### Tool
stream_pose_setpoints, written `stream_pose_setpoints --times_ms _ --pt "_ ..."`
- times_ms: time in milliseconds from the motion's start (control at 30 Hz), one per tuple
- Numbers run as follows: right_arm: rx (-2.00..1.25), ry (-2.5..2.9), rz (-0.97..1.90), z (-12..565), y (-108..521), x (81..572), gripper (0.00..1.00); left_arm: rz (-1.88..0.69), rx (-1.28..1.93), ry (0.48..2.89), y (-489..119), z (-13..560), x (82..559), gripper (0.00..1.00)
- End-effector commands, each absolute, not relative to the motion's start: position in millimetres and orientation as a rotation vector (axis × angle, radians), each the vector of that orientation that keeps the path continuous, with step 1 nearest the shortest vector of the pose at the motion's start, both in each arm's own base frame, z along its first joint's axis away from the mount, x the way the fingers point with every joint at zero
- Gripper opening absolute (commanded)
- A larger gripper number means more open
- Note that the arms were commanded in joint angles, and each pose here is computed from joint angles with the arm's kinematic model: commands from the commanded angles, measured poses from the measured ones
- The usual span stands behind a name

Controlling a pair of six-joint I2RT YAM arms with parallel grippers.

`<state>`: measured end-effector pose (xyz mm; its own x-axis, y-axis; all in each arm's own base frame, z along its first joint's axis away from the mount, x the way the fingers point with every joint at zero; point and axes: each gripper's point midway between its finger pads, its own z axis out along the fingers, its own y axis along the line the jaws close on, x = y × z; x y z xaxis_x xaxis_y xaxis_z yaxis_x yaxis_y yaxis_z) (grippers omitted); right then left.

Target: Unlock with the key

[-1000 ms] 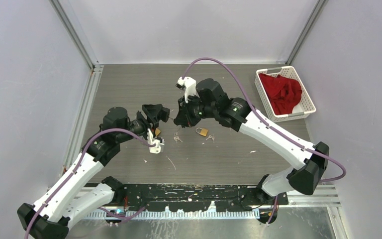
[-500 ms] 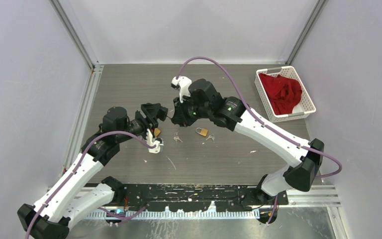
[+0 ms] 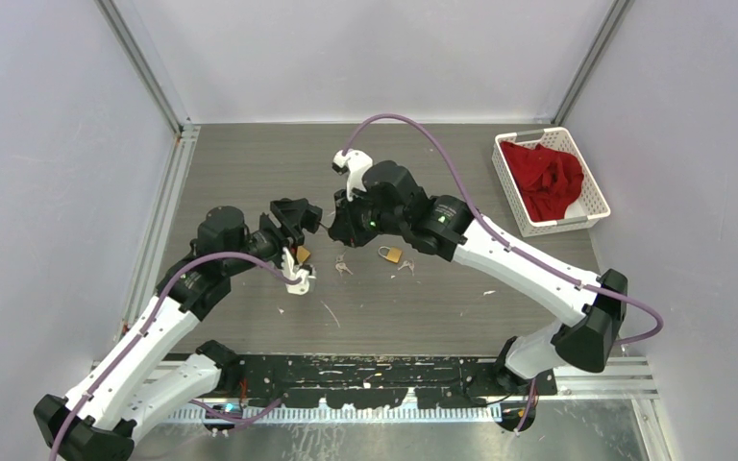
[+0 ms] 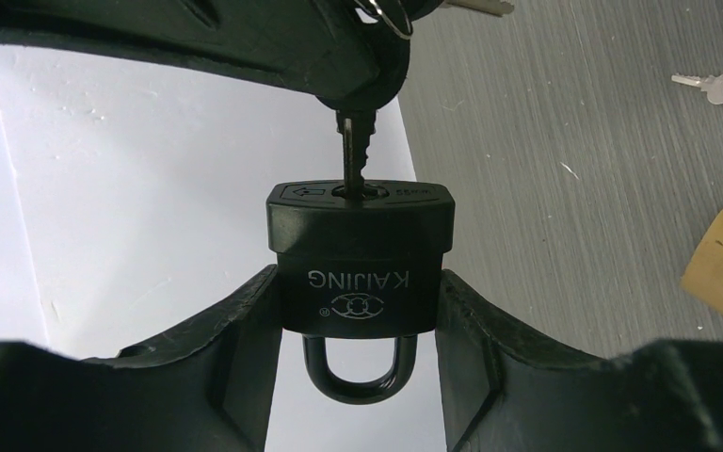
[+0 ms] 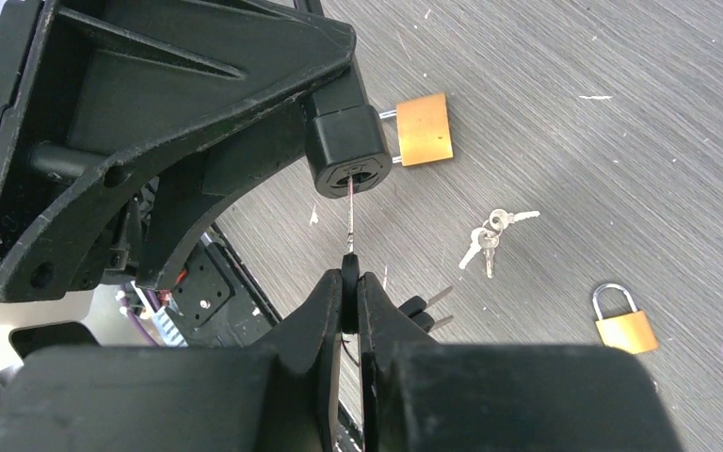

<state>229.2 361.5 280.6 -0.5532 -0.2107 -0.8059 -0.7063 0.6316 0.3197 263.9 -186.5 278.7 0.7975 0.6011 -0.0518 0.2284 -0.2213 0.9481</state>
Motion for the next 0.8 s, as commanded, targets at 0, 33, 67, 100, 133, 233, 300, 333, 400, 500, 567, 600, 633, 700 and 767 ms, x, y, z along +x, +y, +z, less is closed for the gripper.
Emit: stream_pose_setpoints --times_ms 0,33,67,100,133,233,300,333,400,500,567,600,633,700,767 --pt "-0.540 1.825 0.933 350.4 373.2 251.3 0.01 0.319 1.649 0.484 -205.9 332.7 242.0 0.00" --pt "-0.532 1.819 0.936 351.0 373.1 251.8 0.01 0.310 1.643 0.494 -205.7 333.5 241.8 0.00" --pt "-0.524 1.815 0.940 352.0 372.9 251.9 0.01 0.305 1.643 0.499 -205.6 333.7 241.4 0.00" --pt "-0.518 1.815 0.939 351.6 372.6 252.6 0.01 0.304 1.646 0.503 -205.4 332.6 241.6 0.00" --pt "-0.511 1.820 0.937 350.3 372.3 253.0 0.01 0.307 1.647 0.507 -204.9 332.5 242.2 0.00" --pt "-0.504 1.837 0.933 345.8 372.3 253.5 0.01 0.304 1.654 0.515 -204.8 330.3 243.0 0.00" --pt "-0.505 1.842 0.940 344.8 373.1 252.6 0.01 0.316 1.667 0.493 -205.2 329.6 242.2 0.00" --pt "-0.509 1.842 0.946 345.6 373.7 251.8 0.01 0.328 1.682 0.473 -205.7 327.2 241.5 0.00" --pt "-0.530 1.843 0.950 346.5 375.5 250.2 0.01 0.363 1.712 0.409 -206.9 323.0 238.7 0.00" --pt "-0.573 1.853 0.940 351.2 378.5 249.4 0.01 0.387 1.747 0.312 -210.3 316.7 231.0 0.00" --pt "-0.592 1.871 0.927 349.6 379.8 249.8 0.01 0.386 1.749 0.278 -212.3 317.0 227.4 0.00" --pt "-0.595 1.878 0.923 348.0 380.3 250.3 0.01 0.382 1.747 0.274 -212.9 317.5 226.4 0.00" --pt "-0.593 1.880 0.922 347.0 380.2 250.4 0.01 0.385 1.742 0.274 -212.9 319.5 226.6 0.00" --pt "-0.576 1.882 0.924 344.5 380.4 251.5 0.01 0.393 1.730 0.281 -212.7 321.7 229.0 0.00" --pt "-0.539 1.879 0.922 343.5 379.1 254.7 0.01 0.394 1.711 0.308 -211.6 324.3 232.4 0.00"
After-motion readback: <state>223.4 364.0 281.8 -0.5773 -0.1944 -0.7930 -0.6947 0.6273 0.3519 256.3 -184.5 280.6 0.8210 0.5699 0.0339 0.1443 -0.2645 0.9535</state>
